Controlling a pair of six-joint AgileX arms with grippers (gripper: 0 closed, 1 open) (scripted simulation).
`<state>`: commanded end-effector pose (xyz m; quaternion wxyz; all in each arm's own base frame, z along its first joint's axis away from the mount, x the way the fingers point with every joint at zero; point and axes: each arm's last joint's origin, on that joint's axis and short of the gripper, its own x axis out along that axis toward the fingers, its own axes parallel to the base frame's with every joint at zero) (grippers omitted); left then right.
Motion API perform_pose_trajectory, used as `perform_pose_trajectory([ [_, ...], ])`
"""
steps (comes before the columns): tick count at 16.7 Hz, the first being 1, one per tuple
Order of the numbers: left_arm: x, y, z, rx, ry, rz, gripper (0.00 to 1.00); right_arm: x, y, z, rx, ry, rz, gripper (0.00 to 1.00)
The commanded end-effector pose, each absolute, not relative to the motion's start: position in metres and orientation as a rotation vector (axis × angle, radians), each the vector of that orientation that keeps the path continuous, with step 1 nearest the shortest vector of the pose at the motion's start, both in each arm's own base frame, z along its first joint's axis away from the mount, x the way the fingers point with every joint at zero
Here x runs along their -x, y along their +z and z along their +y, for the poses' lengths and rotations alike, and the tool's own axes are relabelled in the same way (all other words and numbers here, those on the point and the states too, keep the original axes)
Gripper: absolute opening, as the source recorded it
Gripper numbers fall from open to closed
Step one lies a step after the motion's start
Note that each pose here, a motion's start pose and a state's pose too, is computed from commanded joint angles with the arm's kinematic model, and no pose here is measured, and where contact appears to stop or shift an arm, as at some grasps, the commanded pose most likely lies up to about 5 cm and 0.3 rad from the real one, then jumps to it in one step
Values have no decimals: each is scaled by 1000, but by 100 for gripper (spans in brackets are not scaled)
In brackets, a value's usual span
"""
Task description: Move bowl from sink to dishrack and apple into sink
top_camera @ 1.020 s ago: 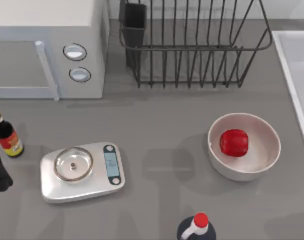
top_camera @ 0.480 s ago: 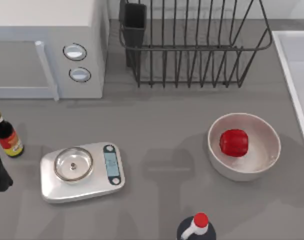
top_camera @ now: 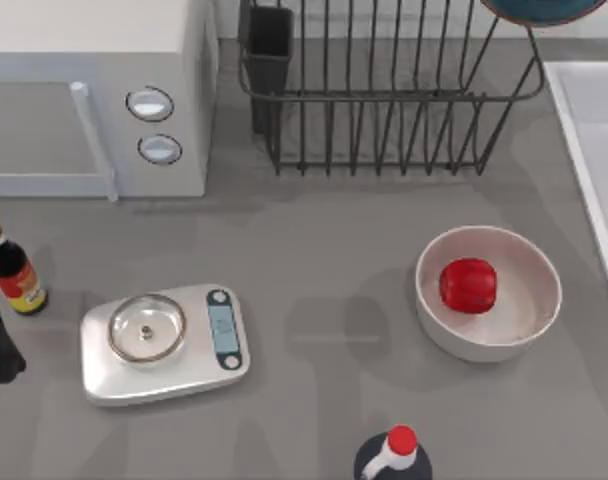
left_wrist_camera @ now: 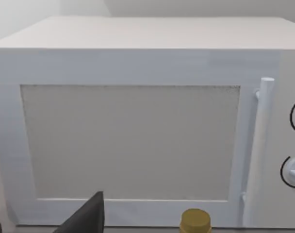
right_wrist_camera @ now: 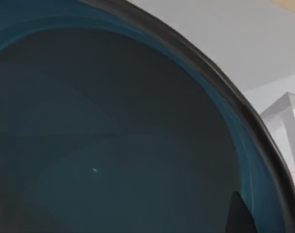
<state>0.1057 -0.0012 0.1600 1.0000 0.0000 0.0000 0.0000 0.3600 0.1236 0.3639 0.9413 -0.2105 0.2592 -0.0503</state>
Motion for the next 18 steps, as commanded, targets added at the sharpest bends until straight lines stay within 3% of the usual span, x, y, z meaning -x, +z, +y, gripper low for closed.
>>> perform_pose_trajectory([
  [4, -106, 160, -1, 0, 0, 0, 100, -326, 385, 220, 236, -36, 215, 0],
  [8, -106, 160, -1, 0, 0, 0, 100, -290, 412, 259, 42, -11, 33, 0],
  [18, -106, 160, -1, 0, 0, 0, 100, -292, 406, 267, 6, -12, 7, 0],
])
